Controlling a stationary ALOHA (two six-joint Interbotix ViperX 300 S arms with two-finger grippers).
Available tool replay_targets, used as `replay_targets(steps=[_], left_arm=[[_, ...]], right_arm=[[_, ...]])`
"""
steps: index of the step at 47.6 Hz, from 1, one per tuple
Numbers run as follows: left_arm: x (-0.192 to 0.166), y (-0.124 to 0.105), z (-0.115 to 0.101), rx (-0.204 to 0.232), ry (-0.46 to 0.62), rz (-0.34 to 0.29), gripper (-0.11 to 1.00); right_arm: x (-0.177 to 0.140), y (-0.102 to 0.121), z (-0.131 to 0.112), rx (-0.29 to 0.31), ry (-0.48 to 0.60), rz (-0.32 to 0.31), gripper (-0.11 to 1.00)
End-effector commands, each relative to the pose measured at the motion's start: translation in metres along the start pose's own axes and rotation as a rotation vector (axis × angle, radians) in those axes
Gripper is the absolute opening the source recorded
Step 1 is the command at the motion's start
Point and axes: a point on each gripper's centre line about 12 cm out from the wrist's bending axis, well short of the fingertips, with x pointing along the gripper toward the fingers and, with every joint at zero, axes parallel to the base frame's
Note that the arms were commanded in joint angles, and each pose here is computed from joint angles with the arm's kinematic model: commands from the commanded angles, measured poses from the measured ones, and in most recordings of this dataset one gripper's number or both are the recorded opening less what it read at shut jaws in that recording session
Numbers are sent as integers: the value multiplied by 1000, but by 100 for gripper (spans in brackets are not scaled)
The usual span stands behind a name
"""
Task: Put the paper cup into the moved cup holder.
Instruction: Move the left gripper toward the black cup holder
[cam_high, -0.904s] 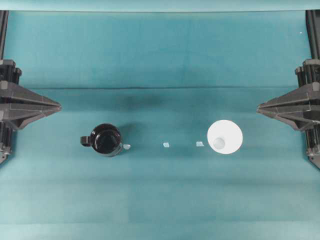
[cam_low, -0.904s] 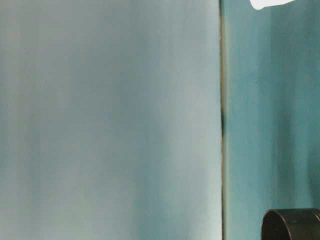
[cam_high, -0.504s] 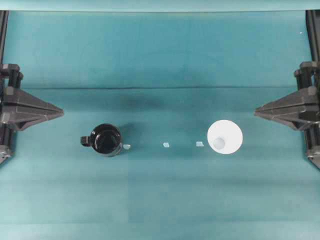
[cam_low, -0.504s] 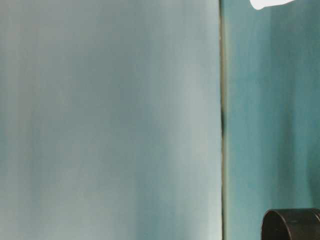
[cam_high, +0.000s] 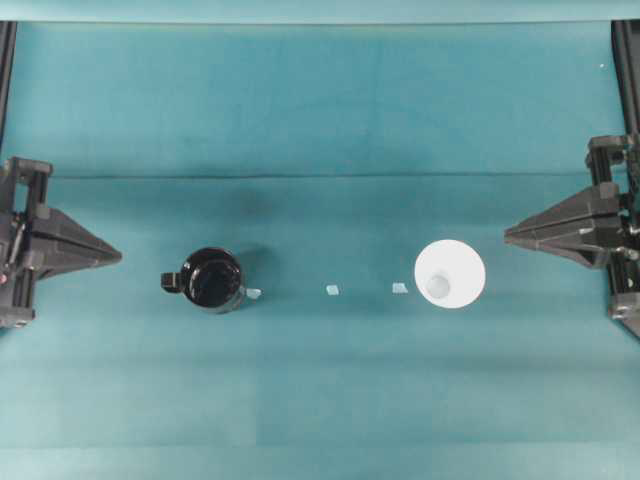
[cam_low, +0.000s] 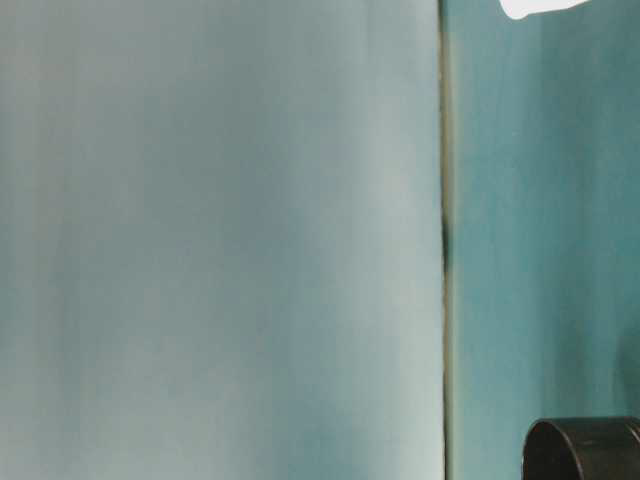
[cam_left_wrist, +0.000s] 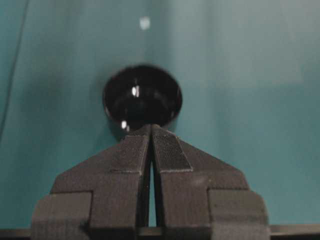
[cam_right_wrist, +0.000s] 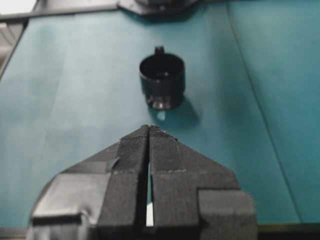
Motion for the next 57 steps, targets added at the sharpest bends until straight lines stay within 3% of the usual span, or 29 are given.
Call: replay_targets(steps=[1, 18, 37, 57], left_arm=[[3, 0, -2, 2, 18, 0, 0], [28, 1, -42, -38, 170, 8, 0], [46, 3, -67, -114, 153, 15, 0], [54, 3, -76, -116, 173, 16, 0]], right_arm=[[0, 1, 9, 12, -18, 4, 3], [1, 1, 4, 13, 23, -1, 3], [1, -1, 2, 15, 36, -8, 3], [1, -1, 0, 15, 50, -11, 3]])
